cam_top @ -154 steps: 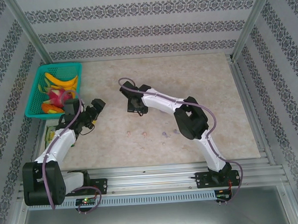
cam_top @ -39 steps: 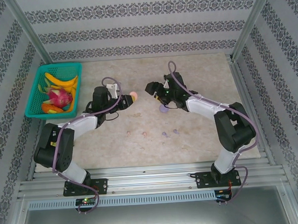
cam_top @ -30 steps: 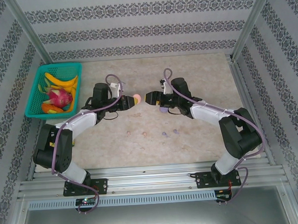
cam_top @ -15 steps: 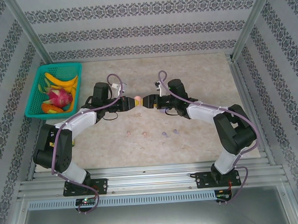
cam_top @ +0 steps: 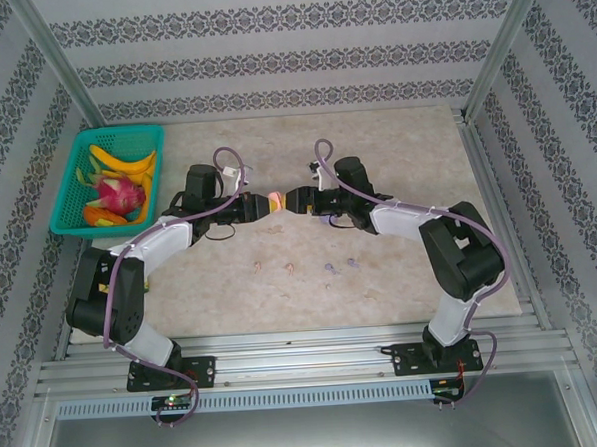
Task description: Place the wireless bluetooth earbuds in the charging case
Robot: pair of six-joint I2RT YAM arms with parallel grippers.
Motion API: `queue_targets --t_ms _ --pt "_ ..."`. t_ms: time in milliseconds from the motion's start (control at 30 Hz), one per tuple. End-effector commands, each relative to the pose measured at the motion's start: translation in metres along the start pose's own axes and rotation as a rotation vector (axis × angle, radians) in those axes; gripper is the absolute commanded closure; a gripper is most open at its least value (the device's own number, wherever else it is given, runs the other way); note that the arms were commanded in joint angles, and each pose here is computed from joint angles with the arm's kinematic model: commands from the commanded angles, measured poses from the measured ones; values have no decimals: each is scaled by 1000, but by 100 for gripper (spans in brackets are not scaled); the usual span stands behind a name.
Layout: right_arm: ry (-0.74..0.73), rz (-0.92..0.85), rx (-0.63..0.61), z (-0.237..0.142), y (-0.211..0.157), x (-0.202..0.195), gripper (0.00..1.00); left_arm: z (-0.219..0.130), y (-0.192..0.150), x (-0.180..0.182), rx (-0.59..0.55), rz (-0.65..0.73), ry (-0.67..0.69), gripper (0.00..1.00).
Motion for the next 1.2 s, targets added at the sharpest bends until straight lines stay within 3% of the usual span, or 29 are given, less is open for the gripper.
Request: queue_targets --t_ms 0,233,433,733,1167 --pt "-13 18 -21 3 4 -13 35 -11 16 -19 -40 67 -54 100" --pt "-10 53 -11 6 0 -23 36 -14 20 -24 -47 77 -59 100" --pt "39 52 -28 -17 -3 -14 37 -13 18 -22 -40 75 -58 100" --pt "152 -4 23 -37 -6 3 39 -3 17 -24 -13 45 -162 100" --pt "200 -25 69 -22 -3 22 48 2 18 -26 -8 45 -174 100"
Point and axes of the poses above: each hand's point on the last joint's axis, 136 mm out from that joint toward the fingers, its own z axis out along the fingers, its own x axis along the line the jaws close on, y = z × x, the point moved 4 cm from there along -z, back along the fingers, and after that the axes turned 14 degrees about z, right-handed, at the moved point
